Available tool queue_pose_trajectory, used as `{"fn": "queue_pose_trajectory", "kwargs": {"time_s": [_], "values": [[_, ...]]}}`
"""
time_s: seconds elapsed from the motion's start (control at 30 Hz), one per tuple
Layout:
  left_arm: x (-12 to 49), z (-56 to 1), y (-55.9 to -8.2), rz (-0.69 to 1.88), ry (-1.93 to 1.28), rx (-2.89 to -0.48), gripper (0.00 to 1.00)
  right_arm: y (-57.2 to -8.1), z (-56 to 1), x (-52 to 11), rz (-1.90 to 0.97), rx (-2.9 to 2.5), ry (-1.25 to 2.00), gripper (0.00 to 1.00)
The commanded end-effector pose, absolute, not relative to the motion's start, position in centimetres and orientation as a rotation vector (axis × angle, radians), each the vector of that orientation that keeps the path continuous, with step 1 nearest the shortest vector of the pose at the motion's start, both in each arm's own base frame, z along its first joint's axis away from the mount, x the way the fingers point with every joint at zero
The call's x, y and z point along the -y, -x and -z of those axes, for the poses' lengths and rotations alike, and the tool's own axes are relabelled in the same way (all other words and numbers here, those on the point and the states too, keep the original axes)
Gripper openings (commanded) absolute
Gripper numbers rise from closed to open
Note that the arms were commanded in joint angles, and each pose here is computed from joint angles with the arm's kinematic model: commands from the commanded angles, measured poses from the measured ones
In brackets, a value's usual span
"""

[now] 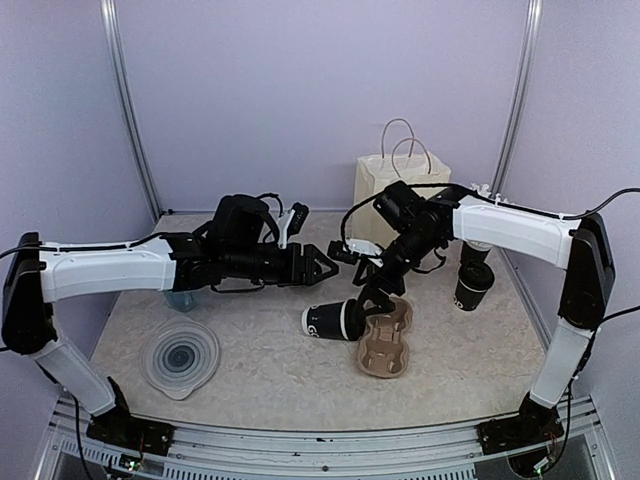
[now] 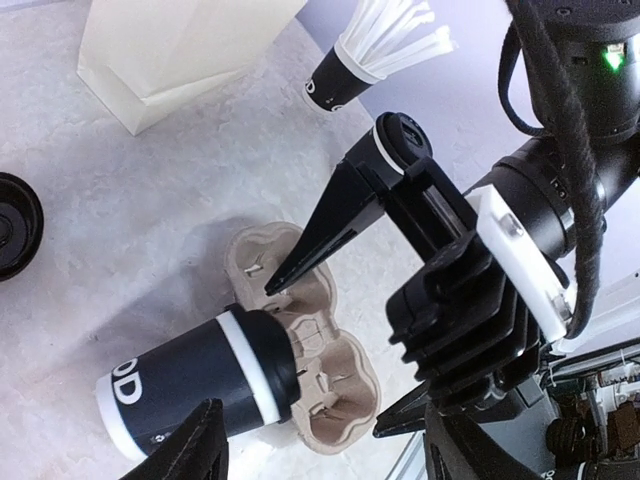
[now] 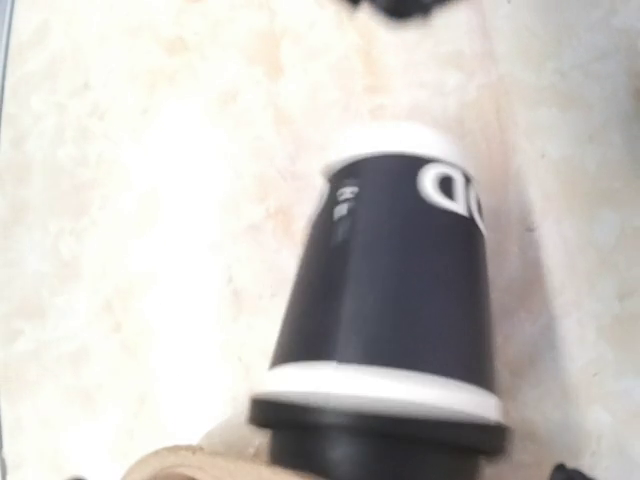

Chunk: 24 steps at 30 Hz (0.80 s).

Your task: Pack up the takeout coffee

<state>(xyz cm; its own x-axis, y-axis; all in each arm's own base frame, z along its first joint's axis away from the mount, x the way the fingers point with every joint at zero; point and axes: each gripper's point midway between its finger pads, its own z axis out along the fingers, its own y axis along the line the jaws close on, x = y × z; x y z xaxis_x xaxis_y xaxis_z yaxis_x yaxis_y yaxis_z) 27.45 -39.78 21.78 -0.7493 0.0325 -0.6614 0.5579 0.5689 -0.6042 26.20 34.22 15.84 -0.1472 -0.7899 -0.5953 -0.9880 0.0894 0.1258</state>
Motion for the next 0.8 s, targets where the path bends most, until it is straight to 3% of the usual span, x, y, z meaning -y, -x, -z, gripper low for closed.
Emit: {"fn": "queue_pose_trajectory", "kwargs": {"time_s": [0.0, 0.17, 0.57, 0.77], "values": [[37.2, -21.4, -28.3, 1.039, -0.439, -2.224, 0.65, -26.8, -17.2, -35.2, -0.716, -1.902, 1.774, 0.98], [35.8, -19.7, -28.3, 0.976, -0.482, -2.237, 0.66, -27.4, -16.7, -35.6, -0.709, -1.903, 1.779, 0.96], [38.9, -13.4, -28.1, 0.42, -1.342, -1.923, 0.71, -26.1, -18.4, -33.0, -0.699, -1.846, 1.774, 0.97], [40.2, -9.1, -28.1, 0.298, -1.571, -1.959, 0.71, -24.8, -18.1, -31.6, -0.699, -1.856, 1.769, 0.98]]}}
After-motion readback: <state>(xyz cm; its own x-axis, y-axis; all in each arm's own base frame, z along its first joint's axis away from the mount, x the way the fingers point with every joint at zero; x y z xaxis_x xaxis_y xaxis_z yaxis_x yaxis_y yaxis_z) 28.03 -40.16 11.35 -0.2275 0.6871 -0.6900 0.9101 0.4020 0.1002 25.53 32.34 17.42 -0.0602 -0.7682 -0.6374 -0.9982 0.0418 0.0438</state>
